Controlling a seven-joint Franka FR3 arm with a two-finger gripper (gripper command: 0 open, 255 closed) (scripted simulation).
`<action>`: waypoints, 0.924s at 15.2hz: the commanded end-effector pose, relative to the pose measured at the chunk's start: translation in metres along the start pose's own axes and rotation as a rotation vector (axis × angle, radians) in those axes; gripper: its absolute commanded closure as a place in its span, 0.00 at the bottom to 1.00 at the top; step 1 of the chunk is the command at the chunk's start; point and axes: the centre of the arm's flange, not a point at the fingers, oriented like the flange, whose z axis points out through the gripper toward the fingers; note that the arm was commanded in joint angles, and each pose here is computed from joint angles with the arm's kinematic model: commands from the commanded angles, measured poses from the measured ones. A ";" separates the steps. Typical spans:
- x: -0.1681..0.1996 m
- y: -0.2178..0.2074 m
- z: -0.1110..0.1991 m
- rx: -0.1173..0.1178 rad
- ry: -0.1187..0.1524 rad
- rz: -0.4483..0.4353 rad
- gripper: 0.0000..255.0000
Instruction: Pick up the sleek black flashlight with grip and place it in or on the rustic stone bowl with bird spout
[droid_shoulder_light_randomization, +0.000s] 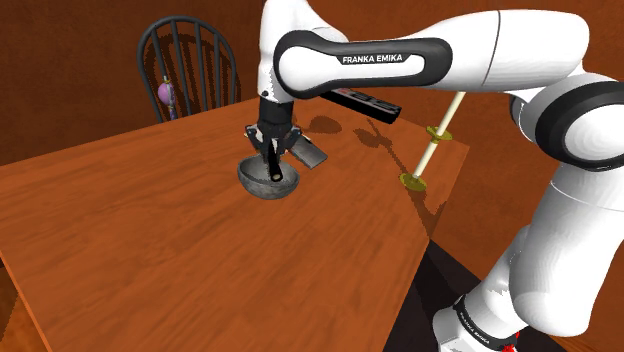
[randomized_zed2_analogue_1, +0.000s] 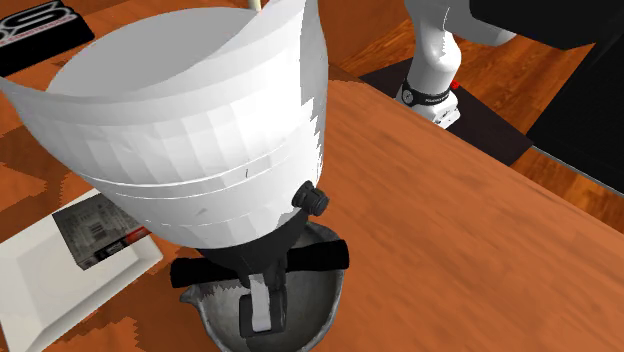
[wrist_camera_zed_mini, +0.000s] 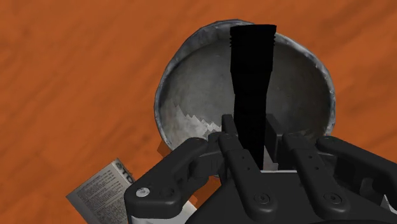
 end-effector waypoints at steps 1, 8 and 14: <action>0.000 0.000 0.009 0.001 0.001 0.000 1.00; 0.000 0.000 0.022 0.001 0.001 0.000 1.00; -0.001 0.000 0.021 0.001 0.000 0.000 0.00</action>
